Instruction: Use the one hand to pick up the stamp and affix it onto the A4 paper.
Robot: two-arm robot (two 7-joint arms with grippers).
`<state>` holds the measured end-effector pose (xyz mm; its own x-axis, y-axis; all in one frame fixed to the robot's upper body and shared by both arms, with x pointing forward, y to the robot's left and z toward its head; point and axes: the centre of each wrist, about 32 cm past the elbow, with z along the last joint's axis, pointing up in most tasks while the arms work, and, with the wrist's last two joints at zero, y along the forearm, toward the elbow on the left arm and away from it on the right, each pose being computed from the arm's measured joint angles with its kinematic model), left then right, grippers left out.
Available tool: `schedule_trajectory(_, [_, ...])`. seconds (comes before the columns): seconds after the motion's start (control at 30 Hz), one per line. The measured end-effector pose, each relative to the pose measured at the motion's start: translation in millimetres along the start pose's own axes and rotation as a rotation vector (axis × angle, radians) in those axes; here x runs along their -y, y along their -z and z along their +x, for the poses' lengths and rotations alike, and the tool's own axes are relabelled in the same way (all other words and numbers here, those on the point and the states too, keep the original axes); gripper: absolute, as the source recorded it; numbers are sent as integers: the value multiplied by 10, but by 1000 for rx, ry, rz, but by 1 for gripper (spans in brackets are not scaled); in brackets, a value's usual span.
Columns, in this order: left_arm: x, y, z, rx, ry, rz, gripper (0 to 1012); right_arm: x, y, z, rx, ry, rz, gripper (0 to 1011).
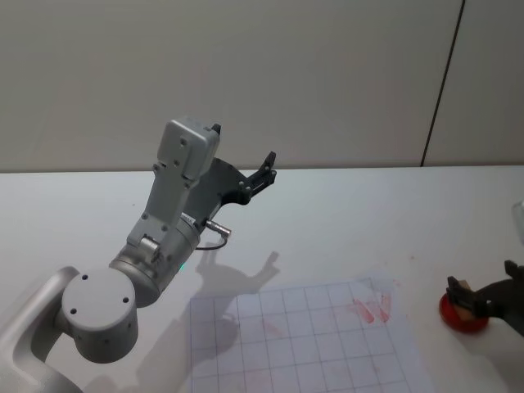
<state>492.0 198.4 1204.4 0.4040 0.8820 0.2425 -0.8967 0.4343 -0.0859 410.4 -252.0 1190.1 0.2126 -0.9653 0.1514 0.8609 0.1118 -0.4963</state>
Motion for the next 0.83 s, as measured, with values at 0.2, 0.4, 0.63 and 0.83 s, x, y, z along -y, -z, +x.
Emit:
schedule_trajectory(0.2, [0,0,0,0,0,0,1001,50,-14,-9,13,18,59,1001])
schedule_trajectory(0.4, [0,0,0,0,0,0,1002,133,3,-18,28,36,136,1001])
schedule_trajectory(0.63, [0,0,0,0,0,0,1001,193,15,-21,38,46,186,1001])
schedule_trajectory(0.83, [0,0,0,0,0,0,1002,226,22,-23,42,51,212,1001])
